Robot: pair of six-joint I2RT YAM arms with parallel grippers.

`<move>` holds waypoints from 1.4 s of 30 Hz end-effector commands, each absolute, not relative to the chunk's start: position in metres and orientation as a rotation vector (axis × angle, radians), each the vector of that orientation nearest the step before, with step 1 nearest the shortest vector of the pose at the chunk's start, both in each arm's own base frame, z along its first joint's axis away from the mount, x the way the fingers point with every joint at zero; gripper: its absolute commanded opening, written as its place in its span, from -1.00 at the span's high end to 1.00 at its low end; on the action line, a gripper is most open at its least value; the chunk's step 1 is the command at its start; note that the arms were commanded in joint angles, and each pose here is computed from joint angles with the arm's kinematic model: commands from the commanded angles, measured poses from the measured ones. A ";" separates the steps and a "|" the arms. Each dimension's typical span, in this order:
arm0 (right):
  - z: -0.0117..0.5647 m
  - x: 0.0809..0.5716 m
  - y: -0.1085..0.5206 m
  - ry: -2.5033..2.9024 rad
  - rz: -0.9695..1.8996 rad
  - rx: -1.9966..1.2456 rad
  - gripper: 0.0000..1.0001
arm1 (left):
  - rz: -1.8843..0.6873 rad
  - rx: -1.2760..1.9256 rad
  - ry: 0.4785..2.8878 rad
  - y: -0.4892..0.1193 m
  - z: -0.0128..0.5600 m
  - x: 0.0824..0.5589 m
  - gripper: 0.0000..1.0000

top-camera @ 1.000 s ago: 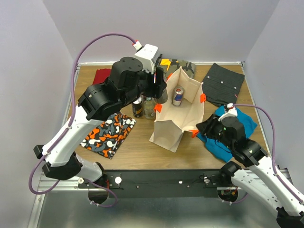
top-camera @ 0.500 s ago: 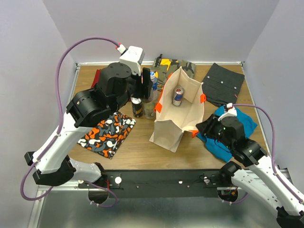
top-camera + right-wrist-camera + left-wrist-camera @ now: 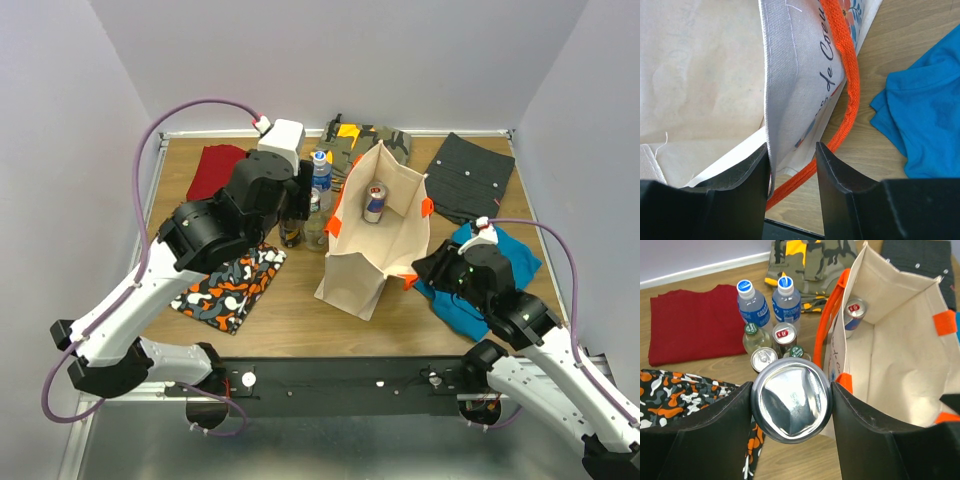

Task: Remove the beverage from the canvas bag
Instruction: Place the drink at the center of the board.

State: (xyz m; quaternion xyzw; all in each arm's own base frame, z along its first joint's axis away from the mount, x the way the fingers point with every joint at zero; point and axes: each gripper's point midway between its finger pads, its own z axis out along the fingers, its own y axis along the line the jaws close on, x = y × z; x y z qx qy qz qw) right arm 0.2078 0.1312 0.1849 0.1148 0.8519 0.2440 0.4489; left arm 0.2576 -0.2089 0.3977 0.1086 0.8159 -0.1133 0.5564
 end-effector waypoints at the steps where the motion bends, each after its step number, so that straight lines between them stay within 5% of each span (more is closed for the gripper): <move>1: 0.174 0.204 0.127 2.138 0.572 0.281 0.03 | -0.331 0.153 1.839 -0.208 0.413 0.263 1.00; 42: 0.173 0.204 0.128 2.144 0.574 0.271 0.02 | -0.331 -0.015 1.967 -0.216 0.228 0.296 1.00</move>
